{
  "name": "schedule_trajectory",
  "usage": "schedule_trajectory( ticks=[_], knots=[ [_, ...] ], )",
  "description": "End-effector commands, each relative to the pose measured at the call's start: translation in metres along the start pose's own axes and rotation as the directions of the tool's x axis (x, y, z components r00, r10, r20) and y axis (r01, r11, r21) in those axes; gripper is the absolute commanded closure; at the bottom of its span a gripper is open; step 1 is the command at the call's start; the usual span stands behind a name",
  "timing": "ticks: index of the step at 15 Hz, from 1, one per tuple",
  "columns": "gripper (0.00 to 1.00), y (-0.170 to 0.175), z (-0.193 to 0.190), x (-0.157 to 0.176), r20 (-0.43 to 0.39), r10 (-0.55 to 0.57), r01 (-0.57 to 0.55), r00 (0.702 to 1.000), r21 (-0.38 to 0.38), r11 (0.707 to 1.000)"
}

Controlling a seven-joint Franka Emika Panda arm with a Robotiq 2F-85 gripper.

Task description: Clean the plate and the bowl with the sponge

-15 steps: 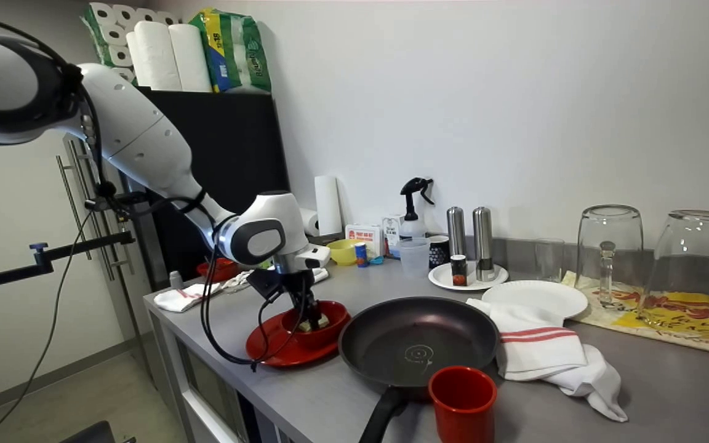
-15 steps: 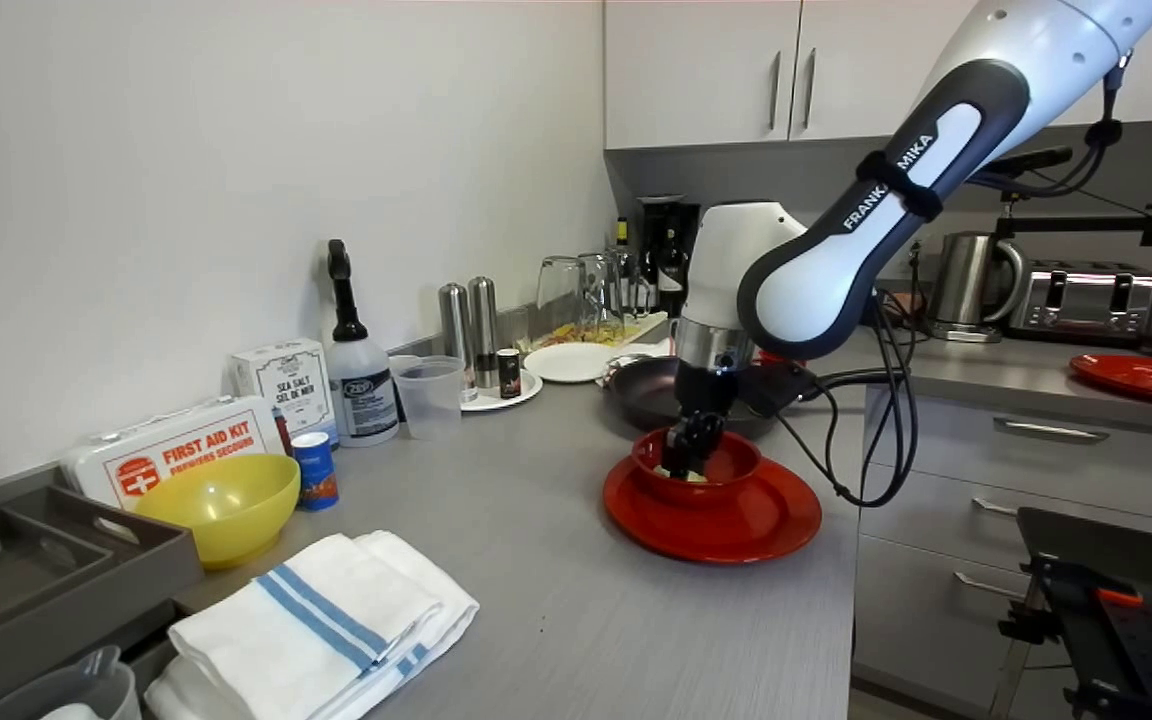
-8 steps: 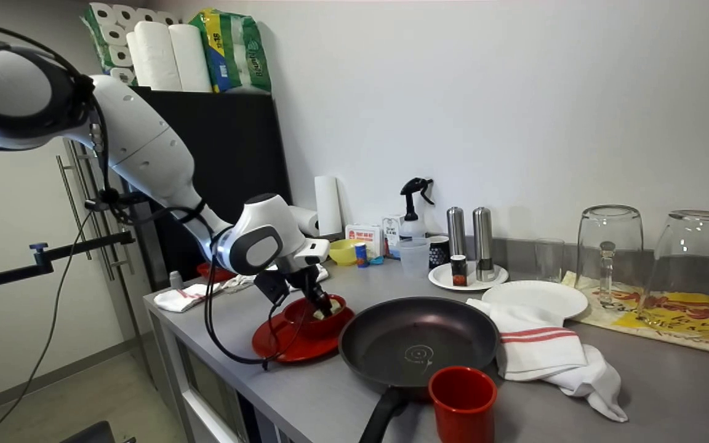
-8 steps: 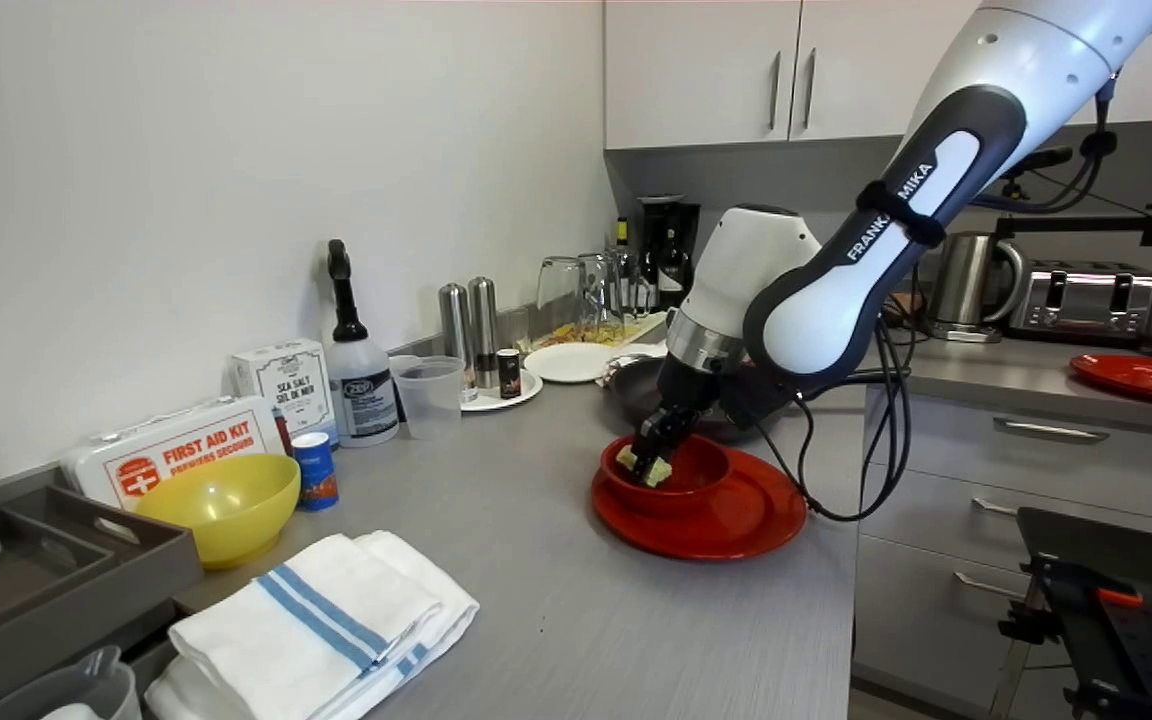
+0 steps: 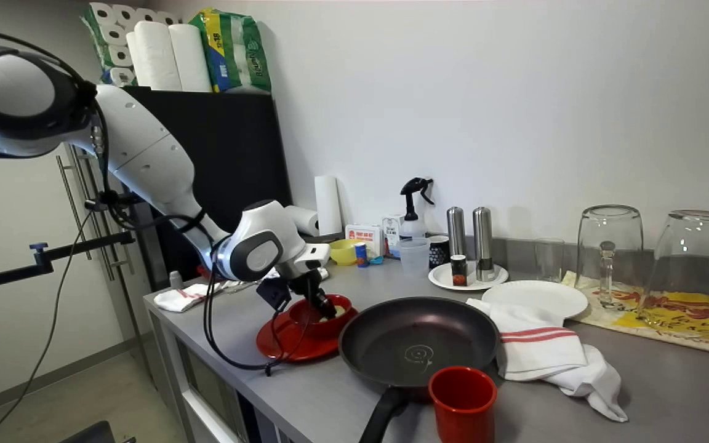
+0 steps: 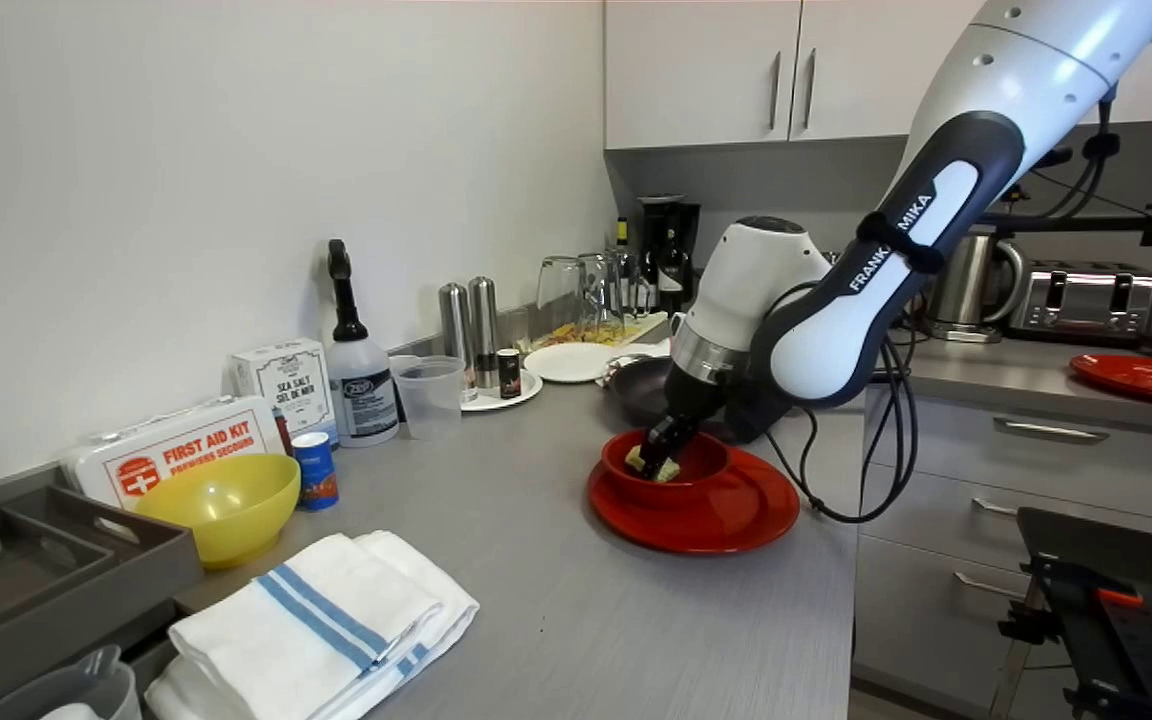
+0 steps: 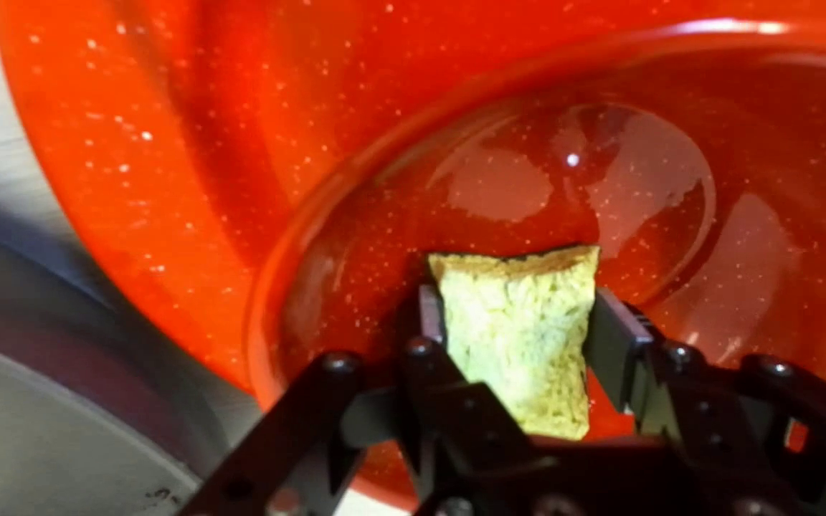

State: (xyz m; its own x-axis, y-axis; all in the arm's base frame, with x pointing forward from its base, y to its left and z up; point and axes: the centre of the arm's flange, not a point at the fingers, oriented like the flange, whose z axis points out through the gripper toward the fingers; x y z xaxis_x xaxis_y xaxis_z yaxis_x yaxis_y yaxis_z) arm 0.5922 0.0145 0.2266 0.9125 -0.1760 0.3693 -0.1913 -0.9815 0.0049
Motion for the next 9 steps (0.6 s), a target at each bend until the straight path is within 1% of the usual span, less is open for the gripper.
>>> schedule_trajectory(
  ticks=[1, 4, 6, 7, 8, 9],
  knots=[
    [0.75, -0.007, -0.003, -0.008, 0.113, -0.018, 0.023, 0.993, -0.044, 0.999],
    [0.75, -0.011, -0.009, -0.007, 0.171, -0.046, 0.058, 0.984, -0.064, 0.996],
    [0.75, -0.015, -0.009, -0.007, 0.233, -0.080, 0.101, 0.969, -0.082, 0.991],
    [0.75, -0.017, -0.009, -0.007, 0.286, -0.103, 0.138, 0.953, -0.106, 0.985],
    [0.75, -0.020, -0.007, -0.007, 0.336, -0.120, 0.166, 0.934, -0.113, 0.980],
    [0.75, -0.021, -0.006, -0.007, 0.362, -0.125, 0.187, 0.924, -0.140, 0.972]
  ],
)
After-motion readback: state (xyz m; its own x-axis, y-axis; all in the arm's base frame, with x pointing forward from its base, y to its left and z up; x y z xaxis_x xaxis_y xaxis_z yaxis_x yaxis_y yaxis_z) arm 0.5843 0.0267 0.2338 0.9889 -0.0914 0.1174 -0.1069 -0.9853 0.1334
